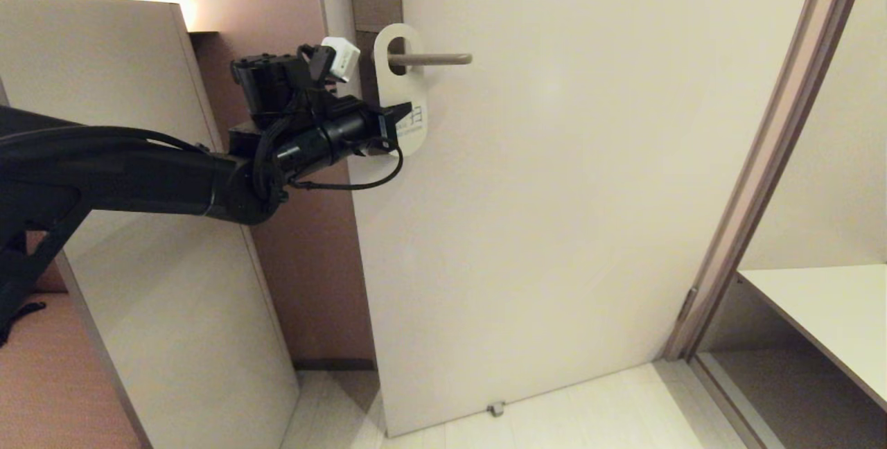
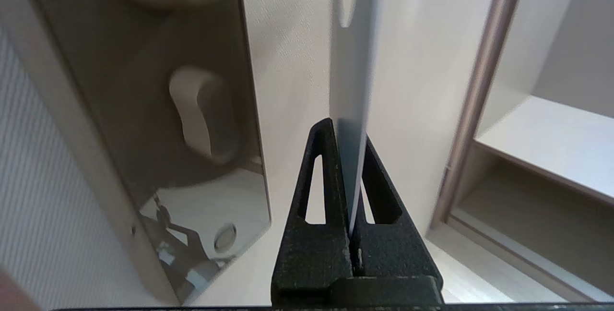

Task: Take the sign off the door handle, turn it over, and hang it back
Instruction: Take down the sign

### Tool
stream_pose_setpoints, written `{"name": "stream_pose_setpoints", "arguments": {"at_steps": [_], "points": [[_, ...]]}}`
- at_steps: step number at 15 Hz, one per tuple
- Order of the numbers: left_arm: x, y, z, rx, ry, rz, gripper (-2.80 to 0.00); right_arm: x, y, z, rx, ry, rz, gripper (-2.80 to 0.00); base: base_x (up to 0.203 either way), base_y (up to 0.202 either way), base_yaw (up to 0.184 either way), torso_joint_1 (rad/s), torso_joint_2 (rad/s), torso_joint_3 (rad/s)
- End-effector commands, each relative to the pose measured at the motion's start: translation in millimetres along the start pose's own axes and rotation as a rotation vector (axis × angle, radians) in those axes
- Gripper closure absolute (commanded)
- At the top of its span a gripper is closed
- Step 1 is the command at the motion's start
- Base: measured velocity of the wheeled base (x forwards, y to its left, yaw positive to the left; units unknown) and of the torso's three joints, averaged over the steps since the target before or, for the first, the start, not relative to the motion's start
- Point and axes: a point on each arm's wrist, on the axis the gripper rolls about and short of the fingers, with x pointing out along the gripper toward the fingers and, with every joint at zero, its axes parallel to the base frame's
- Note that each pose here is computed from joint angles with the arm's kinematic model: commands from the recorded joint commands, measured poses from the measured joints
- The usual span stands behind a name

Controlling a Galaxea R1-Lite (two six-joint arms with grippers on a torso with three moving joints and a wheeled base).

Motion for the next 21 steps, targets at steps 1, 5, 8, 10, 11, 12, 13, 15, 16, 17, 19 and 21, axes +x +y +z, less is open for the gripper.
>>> {"name": "stream_pose_setpoints", "arguments": {"at_steps": [1,5,8,10,11,12,13,15,16,17,19,21], "points": [[10,-5.6,-2,0.0,-0.011,-0.011,0.0,0,0,0,0.0,0.002,0.0,0.0,0.0,0.0,0.0,0.0,0.0,0.0],[16,-27.4,0,-0.003,-0.018,-0.042,0.0,0,0,0,0.0,0.002,0.0,0.0,0.0,0.0,0.0,0.0,0.0,0.0],[15,-29.2,2,-0.002,-0.023,-0.035,0.0,0,0,0,0.0,0.002,0.0,0.0,0.0,0.0,0.0,0.0,0.0,0.0],[13,-29.6,4,-0.001,-0.024,-0.033,0.0,0,0,0,0.0,0.001,0.0,0.0,0.0,0.0,0.0,0.0,0.0,0.0],[13,-29.8,3,-0.002,-0.022,-0.033,0.0,0,0,0,0.0,0.002,0.0,0.0,0.0,0.0,0.0,0.0,0.0,0.0],[12,-29.9,3,-0.001,-0.021,-0.032,0.0,0,0,0,0.0,0.002,0.0,0.0,0.0,0.0,0.0,0.0,0.0,0.0],[12,-29.9,2,-0.002,-0.017,-0.032,0.0,0,0,0,0.0,0.001,0.0,0.0,0.0,0.0,0.0,0.0,0.0,0.0],[12,-30.0,2,-0.003,-0.016,-0.032,0.0,0,0,0,0.0,0.002,0.0,0.0,0.0,0.0,0.0,0.0,0.0,0.0],[11,-31.9,2,-0.003,-0.013,-0.036,0.0,0,0,0,0.0,0.002,0.001,0.0,0.0,0.0,0.0,0.0,0.0,0.0],[10,-33.9,1,-0.004,-0.007,-0.039,0.0,0,0,0,0.0,0.002,0.0,0.0,0.0,0.0,0.0,0.0,0.0,0.0],[8,-39.8,-2,-0.008,0.002,-0.05,0.0,0,0,0,0.0,0.002,0.0,0.0,0.0,0.0,0.0,0.0,0.0,0.0],[8,-43.6,-2,-0.008,0.004,-0.046,0.0,0,0,0,0.0,0.002,0.0,0.0,0.0,0.0,0.0,0.0,0.0,0.0]]}}
